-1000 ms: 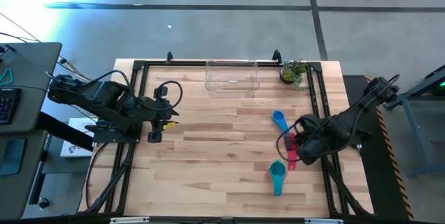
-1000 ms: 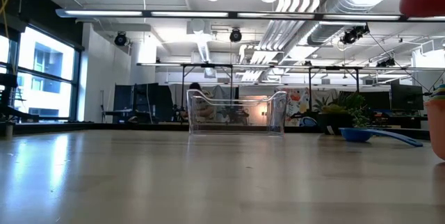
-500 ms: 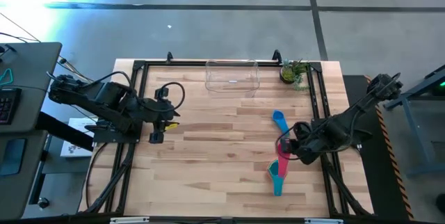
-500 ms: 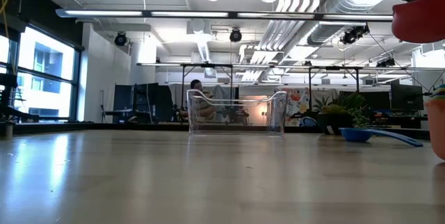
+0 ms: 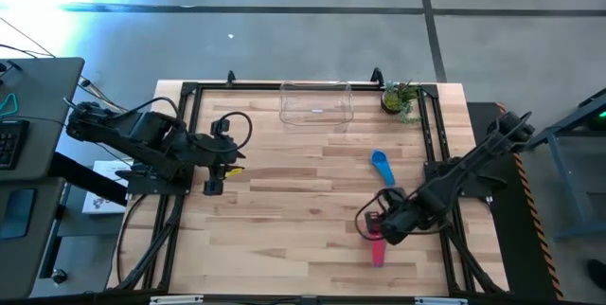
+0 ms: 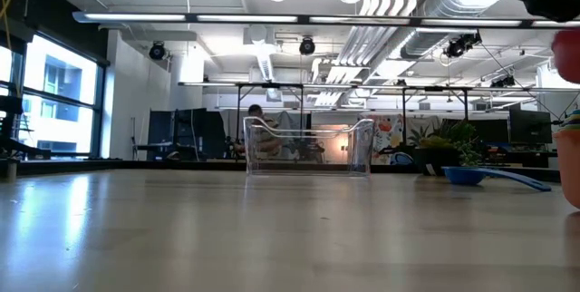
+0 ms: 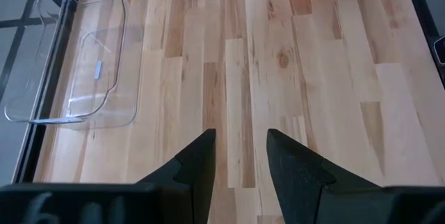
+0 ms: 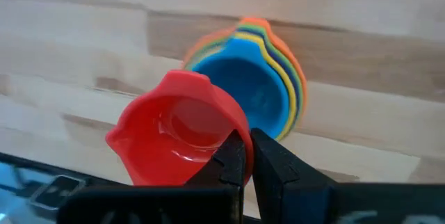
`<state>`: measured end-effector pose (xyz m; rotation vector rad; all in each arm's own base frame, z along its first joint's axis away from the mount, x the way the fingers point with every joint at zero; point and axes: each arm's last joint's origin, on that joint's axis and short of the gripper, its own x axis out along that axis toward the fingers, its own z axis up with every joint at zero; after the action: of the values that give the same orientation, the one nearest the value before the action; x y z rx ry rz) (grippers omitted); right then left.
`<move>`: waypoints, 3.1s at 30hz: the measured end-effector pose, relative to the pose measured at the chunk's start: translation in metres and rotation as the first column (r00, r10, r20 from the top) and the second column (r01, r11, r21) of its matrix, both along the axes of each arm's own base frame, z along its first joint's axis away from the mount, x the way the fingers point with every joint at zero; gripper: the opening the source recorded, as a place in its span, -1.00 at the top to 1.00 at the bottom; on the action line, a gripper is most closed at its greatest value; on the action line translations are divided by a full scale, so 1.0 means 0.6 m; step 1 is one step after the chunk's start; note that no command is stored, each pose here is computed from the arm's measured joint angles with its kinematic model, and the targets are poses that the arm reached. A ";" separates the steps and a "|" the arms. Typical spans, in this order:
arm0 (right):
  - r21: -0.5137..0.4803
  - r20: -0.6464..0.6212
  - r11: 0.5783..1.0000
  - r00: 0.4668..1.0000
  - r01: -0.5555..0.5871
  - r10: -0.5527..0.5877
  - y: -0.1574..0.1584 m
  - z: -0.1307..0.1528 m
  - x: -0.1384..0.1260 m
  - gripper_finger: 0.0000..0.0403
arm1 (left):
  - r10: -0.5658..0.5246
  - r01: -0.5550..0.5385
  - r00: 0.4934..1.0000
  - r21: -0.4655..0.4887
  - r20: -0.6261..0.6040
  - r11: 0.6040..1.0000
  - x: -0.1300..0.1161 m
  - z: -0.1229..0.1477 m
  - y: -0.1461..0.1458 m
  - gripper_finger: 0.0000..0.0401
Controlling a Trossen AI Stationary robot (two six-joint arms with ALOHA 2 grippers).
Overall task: Nest measuring cups in basket
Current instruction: Stack the red measuring cup on top of the other sky blue measuring cup, then stack the blue measuring cup on top of the other red measuring cup
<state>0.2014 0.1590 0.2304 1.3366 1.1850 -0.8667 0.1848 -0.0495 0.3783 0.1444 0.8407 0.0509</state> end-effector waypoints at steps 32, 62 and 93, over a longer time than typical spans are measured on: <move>0.000 -0.118 1.000 0.993 0.016 -0.015 -0.002 -0.039 0.016 0.98 | -0.002 0.002 1.000 0.002 -0.001 1.000 0.000 0.000 0.000 0.41; -0.018 -0.057 1.000 0.998 0.020 -0.021 -0.010 -0.019 0.010 0.53 | -0.007 0.007 1.000 0.006 -0.001 1.000 0.000 0.000 0.000 0.41; -0.332 -0.084 0.877 0.937 -0.346 0.338 -0.294 0.076 -0.029 0.53 | 0.435 -0.429 0.898 -0.092 0.060 0.899 0.009 0.002 0.062 0.41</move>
<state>0.1838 -0.0176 0.2760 0.8039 1.1801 -0.7858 0.1902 -0.0125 0.3794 -0.1202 0.7809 0.4410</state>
